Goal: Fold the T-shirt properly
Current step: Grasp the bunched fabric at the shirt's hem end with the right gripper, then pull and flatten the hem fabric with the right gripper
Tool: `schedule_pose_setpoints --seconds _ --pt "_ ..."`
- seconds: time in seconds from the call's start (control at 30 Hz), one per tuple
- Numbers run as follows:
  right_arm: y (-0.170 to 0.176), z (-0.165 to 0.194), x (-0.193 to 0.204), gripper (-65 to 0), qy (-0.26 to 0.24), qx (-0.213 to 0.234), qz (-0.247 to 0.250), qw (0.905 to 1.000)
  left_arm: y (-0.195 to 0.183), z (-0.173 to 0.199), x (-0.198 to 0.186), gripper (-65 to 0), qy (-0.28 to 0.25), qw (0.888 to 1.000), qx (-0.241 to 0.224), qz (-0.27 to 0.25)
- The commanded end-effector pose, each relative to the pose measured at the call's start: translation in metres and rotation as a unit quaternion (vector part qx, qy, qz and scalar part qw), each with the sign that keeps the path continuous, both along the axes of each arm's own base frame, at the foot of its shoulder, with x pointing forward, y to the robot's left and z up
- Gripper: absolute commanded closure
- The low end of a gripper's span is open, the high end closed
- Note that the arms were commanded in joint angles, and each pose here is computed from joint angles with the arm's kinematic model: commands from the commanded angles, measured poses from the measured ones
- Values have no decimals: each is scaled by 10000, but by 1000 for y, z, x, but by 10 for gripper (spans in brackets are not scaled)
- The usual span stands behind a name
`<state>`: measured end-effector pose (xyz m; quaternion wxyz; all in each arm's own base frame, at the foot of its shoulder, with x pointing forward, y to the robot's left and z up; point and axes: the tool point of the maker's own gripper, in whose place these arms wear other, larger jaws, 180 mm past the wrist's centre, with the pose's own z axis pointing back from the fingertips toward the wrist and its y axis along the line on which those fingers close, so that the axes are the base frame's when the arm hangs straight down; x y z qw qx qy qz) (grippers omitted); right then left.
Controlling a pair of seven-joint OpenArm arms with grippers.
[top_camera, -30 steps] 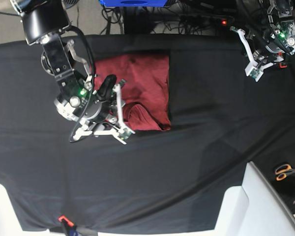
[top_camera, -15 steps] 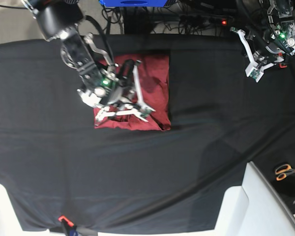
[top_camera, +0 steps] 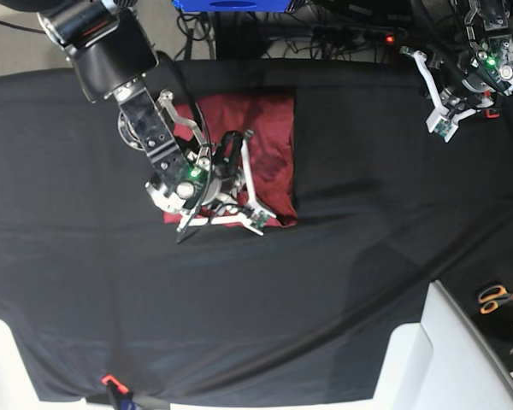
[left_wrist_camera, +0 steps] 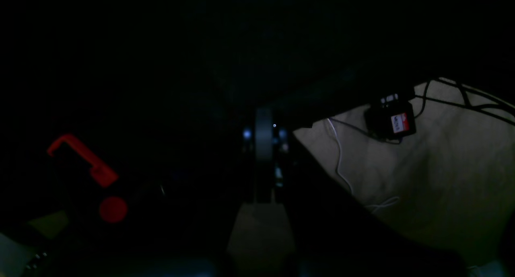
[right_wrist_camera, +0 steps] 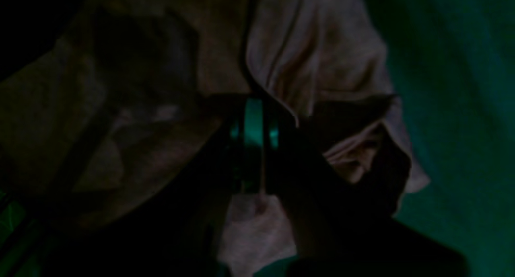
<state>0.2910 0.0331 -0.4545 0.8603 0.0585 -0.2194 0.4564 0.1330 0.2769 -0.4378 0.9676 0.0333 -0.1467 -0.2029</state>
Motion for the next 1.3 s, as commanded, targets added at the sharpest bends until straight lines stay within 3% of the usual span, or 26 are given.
schedule_pose_setpoints --seconds 0.0,0.43,0.83,1.07,1.27 --pt "6 15 16 -5 -235 131 -10 9996 5 7 6 0 -118 9999 67 -33" --pt "-11 21 51 -3 -408 -122 -45 9991 5 7 6 0 -117 9999 78 -27" --pt "-3 6 62 -2 -469 235 23 9986 5 6 5 0 -111 9999 76 -24" --pt "-11 27 85 -2 -853 299 -1 9959 9 -9 -2 0 109 9999 -28 127" --pt "-13 60 90 -2 -1441 510 41 9882 9 -8 -1 0 102 9999 -28 127"
